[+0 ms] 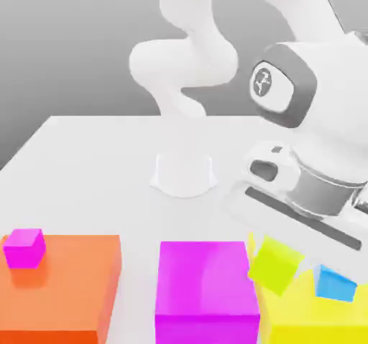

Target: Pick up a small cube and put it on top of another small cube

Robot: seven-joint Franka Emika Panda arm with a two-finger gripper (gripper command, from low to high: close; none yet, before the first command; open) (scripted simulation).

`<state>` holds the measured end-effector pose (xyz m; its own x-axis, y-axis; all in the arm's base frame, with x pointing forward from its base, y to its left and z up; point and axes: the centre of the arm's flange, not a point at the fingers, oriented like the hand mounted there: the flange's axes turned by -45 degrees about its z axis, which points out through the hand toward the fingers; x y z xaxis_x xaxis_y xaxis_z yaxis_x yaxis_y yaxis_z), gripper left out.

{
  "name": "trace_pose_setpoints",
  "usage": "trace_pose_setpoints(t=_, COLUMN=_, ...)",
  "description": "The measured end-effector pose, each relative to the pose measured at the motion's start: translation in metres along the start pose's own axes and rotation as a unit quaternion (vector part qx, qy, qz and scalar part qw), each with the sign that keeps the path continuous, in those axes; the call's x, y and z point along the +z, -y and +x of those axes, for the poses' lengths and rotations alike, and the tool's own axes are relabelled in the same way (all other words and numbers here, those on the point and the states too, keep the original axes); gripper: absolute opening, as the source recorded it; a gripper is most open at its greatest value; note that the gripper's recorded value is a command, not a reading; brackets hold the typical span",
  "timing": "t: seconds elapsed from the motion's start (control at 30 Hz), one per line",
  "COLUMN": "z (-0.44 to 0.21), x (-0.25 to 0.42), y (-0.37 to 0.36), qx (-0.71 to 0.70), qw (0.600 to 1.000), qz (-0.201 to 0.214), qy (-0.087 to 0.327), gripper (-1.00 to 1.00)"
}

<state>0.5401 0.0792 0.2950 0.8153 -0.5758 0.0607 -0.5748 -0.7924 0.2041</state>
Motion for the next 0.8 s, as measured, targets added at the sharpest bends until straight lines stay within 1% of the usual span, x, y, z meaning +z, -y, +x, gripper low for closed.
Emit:
trace_pose_setpoints(t=0.17, z=0.086, x=0.015, y=-0.088, qx=0.095, qw=0.995, qz=0.024, qy=0.031, gripper=-1.0)
trace_pose_setpoints(t=0.33, z=0.149, x=0.031, y=-0.192, qx=0.187, qw=0.98, qz=0.049, qy=0.051, gripper=-1.0)
trace_pose_setpoints(t=0.5, z=0.19, x=0.05, y=-0.315, qx=0.282, qw=0.954, qz=0.079, qy=0.06, gripper=-1.0)
trace_pose_setpoints(t=0.53, z=0.192, x=0.062, y=-0.33, qx=0.295, qw=0.95, qz=0.085, qy=0.061, gripper=-1.0)
trace_pose_setpoints(t=0.6, z=0.192, x=0.095, y=-0.335, qx=0.306, qw=0.946, qz=0.089, qy=0.061, gripper=-1.0)
trace_pose_setpoints(t=0.63, z=0.191, x=0.11, y=-0.335, qx=0.307, qw=0.945, qz=0.089, qy=0.061, gripper=1.0)
trace_pose_setpoints(t=0.8, z=0.191, x=0.11, y=-0.335, qx=0.307, qw=0.945, qz=0.089, qy=0.061, gripper=1.0)
